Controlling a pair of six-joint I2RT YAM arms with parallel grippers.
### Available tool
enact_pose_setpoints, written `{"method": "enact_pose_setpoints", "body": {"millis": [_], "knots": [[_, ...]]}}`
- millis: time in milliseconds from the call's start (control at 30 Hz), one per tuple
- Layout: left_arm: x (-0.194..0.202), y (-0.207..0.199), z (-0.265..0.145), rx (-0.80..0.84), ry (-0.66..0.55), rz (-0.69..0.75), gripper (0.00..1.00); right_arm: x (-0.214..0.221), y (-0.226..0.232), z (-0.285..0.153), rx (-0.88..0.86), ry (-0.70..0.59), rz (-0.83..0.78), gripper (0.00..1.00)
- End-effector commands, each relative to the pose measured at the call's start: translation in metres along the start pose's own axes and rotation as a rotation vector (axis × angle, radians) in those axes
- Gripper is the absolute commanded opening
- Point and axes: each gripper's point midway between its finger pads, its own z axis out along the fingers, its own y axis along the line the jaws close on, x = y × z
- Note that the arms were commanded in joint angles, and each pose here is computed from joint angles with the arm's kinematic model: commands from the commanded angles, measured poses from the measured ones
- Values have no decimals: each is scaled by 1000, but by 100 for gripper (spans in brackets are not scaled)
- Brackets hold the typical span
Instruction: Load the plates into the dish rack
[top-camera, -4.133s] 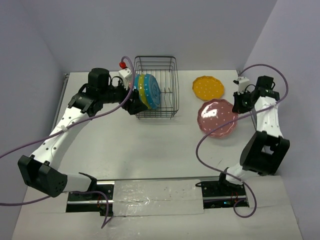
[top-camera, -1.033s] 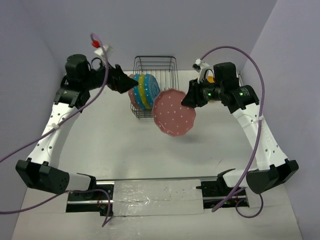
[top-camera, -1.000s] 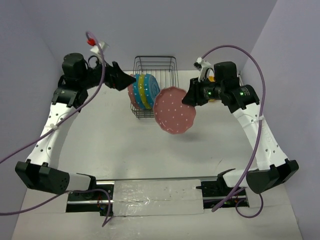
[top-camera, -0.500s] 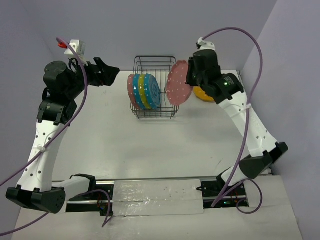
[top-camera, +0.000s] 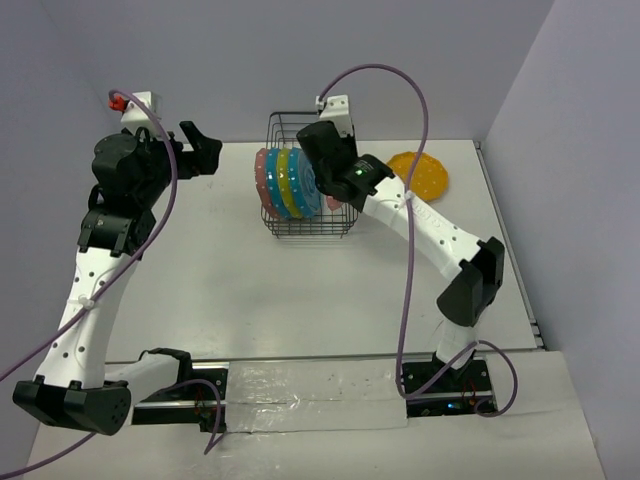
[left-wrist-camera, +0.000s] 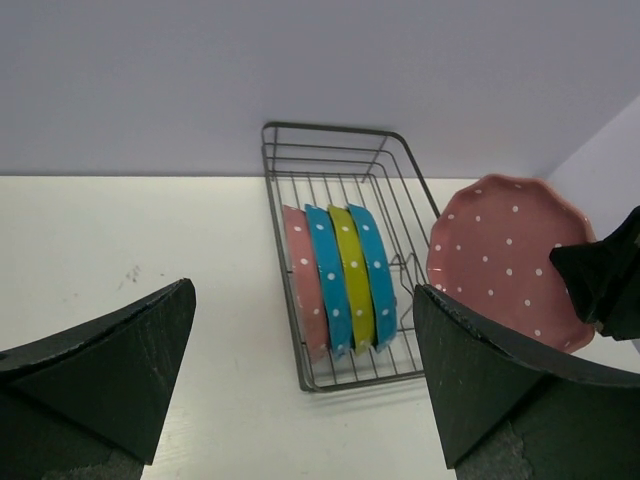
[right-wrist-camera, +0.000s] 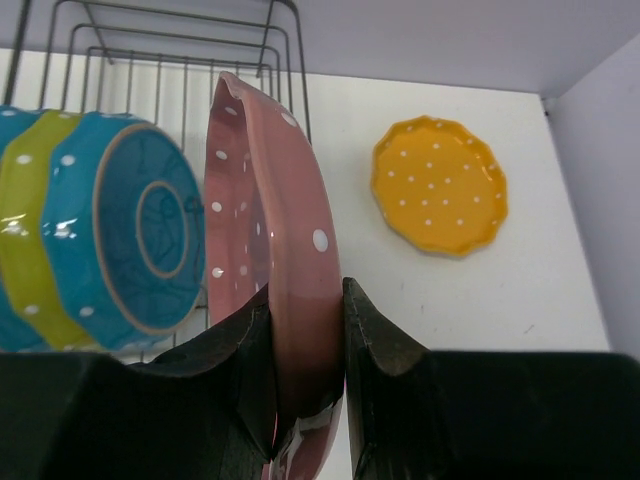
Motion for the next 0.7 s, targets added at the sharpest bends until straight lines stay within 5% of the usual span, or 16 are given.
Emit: {"method": "enact_pose_setpoints", "body": {"millis": [0, 667], "knots": [[-20, 14, -9, -77, -91, 32, 99, -55, -17, -1, 149, -189, 145, 0], [-8, 38, -13, -175, -88, 118, 99, -23, 38, 47, 167, -153, 47, 0]]}}
